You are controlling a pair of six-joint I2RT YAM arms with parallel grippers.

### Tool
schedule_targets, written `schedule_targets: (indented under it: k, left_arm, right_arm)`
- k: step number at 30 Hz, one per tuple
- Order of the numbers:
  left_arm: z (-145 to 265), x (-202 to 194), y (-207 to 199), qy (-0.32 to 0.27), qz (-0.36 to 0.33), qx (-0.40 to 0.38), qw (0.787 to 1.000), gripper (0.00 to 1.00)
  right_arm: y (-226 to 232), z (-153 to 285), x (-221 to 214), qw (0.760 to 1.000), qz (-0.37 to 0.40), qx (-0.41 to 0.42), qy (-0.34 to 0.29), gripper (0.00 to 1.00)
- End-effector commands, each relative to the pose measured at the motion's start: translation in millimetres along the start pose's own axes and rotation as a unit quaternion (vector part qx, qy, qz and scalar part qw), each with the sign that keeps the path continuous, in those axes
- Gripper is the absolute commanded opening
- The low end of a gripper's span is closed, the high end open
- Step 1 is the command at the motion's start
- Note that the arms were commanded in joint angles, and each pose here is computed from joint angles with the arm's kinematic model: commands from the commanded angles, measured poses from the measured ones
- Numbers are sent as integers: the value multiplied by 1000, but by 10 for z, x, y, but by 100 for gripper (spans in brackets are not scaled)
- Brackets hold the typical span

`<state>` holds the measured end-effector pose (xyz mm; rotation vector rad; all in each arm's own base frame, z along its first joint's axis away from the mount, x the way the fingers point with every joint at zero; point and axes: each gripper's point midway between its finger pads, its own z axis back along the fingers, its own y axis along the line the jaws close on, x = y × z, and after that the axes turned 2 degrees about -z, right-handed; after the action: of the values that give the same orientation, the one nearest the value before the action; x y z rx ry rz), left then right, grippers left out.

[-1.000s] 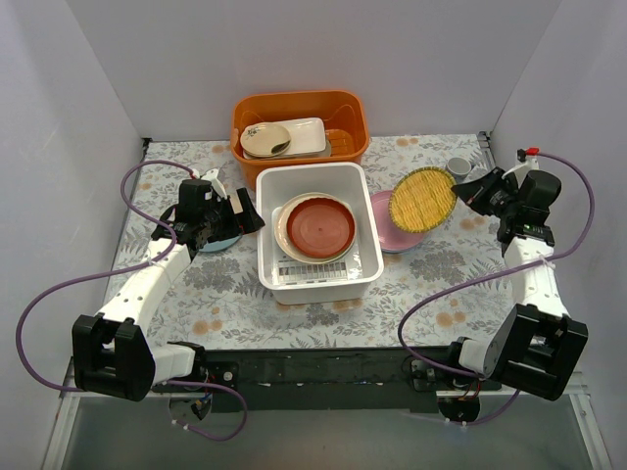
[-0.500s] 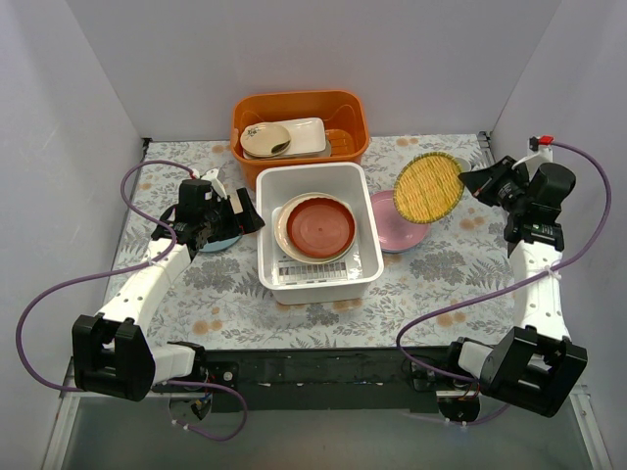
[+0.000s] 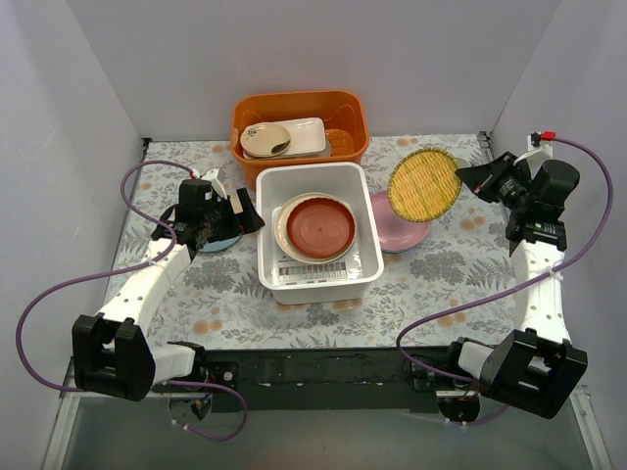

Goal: Place the plates into the plastic bin on the countertop
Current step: Pick up the plate at the center of the board, then place the plate in the plastic bin.

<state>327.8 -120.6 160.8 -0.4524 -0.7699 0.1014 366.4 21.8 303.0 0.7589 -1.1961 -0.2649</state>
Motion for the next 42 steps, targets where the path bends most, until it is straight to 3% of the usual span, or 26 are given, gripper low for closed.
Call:
schedule_targets:
  k: [1, 18, 42]
  left_arm:
    - [34, -33, 69, -1, -2, 12, 1000, 98]
    - [36, -24, 71, -3, -2, 13, 1000, 98]
    - [30, -24, 83, -2, -5, 16, 1000, 98]
  right_arm:
    - [501, 37, 294, 996, 35, 72, -28, 1]
    - [997, -291, -4, 990, 50, 126, 32, 1]
    - [1605, -829, -1064, 967, 64, 185, 161, 1]
